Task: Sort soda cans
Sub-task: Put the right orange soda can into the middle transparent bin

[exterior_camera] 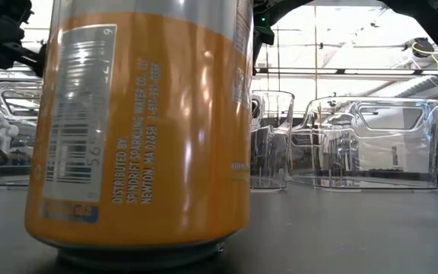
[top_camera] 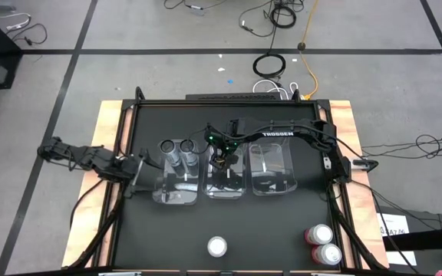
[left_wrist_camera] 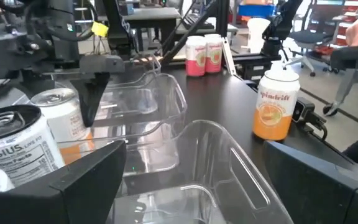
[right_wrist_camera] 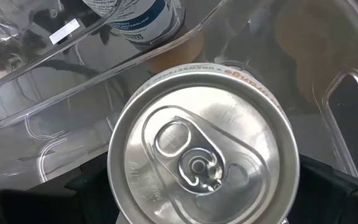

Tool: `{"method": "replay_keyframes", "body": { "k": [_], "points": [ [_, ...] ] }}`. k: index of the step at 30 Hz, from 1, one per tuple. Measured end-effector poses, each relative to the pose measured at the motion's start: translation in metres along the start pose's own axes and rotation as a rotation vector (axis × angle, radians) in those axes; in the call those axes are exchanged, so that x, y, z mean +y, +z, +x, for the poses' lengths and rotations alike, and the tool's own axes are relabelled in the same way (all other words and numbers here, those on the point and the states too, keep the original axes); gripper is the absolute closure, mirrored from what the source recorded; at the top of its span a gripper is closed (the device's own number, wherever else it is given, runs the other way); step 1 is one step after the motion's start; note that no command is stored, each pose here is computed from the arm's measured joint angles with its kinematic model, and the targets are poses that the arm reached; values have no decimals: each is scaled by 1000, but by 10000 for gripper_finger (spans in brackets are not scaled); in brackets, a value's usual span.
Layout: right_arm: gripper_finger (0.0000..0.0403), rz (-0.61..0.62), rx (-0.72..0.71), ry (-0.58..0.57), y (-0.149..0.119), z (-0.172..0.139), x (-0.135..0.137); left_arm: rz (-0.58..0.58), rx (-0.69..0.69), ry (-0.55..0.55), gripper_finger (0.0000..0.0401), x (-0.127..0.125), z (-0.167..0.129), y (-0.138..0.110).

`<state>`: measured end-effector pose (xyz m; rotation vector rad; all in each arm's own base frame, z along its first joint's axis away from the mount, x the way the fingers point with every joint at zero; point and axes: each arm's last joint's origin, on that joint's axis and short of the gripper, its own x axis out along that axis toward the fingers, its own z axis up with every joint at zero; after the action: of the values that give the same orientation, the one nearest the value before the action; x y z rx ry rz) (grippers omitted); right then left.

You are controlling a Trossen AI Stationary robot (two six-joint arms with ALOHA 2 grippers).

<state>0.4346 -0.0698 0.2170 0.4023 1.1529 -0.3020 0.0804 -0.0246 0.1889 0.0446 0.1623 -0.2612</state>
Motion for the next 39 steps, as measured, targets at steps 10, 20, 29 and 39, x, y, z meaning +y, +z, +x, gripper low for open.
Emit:
{"method": "replay_keyframes", "body": {
  "k": [10, 20, 29, 39],
  "points": [
    [62, 1, 17, -6, -2, 0, -1, -2, -15, 3, 15, 0, 8, -15],
    [62, 9, 30, -13, -3, 0, -1, 11, -80, -9, 15, 1, 11, -15],
    [62, 15, 30, -14, -3, 1, -1, -32, -138, 35, 15, 7, 14, -17],
    [62, 16, 29, -14, -3, 1, -1, -52, -102, 117, 15, 12, 17, -20]
  ]
}}
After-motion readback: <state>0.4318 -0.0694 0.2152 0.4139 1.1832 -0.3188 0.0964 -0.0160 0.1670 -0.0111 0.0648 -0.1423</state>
